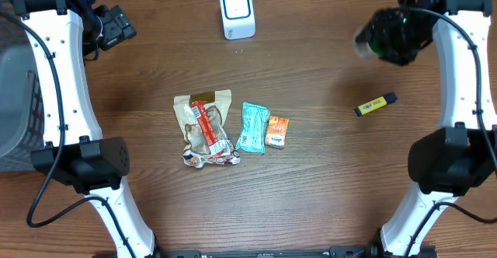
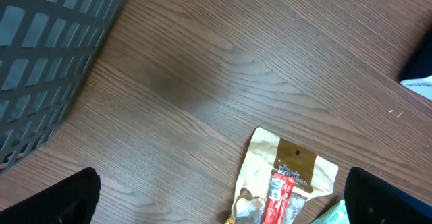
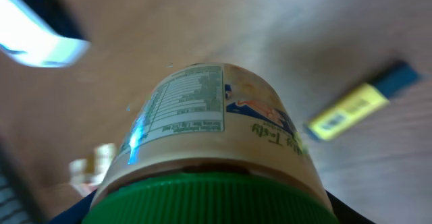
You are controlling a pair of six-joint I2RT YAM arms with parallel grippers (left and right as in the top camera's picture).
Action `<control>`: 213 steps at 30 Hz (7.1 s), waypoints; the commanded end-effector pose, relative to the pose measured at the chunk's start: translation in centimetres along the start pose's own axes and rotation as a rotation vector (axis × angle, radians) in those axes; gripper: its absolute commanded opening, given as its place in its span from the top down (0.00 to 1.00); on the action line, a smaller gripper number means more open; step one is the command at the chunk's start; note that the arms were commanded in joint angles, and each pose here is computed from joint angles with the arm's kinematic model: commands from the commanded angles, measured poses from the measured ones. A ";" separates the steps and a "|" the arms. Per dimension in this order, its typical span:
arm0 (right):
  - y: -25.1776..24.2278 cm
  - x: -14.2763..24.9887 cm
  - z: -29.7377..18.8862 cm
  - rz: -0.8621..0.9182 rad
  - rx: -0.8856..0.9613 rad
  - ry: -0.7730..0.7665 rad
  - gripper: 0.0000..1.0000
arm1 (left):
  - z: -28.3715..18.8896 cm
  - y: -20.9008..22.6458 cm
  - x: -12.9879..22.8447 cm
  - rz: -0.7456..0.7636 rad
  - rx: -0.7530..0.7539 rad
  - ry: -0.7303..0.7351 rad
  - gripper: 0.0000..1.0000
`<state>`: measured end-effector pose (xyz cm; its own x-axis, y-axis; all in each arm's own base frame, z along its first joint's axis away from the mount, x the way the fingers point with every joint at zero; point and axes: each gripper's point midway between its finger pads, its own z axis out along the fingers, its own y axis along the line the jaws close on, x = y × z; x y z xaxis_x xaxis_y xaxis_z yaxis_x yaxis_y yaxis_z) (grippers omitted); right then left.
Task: Scan the item barcode
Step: 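Carry the jar right and set it down on the table, then move the right gripper left and grasp the orange snack packet, then lift the orange packet with the right gripper and rotate it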
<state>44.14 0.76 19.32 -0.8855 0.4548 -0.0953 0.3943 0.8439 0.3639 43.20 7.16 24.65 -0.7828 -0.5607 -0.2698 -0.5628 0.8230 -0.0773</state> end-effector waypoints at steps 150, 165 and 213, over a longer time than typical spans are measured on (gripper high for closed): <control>12.0 22.8 -1.6 -0.543 -1.233 0.429 0.96 | 0.0 -0.2 0.3 0.025 0.001 0.004 0.00; 13.1 24.0 -7.7 -0.584 -1.309 0.347 0.96 | 0.0 -0.2 0.3 0.025 0.001 0.004 0.00; 9.4 15.5 -1.7 -0.590 -0.480 -0.024 0.96 | 0.0 -0.2 0.3 0.025 0.001 0.004 0.00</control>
<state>31.03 17.62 24.53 -0.8587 -0.1561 -0.4882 -0.4856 0.5525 0.6774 43.18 7.16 24.63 -0.7831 -0.5607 -0.2688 -0.5629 0.8230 -0.0768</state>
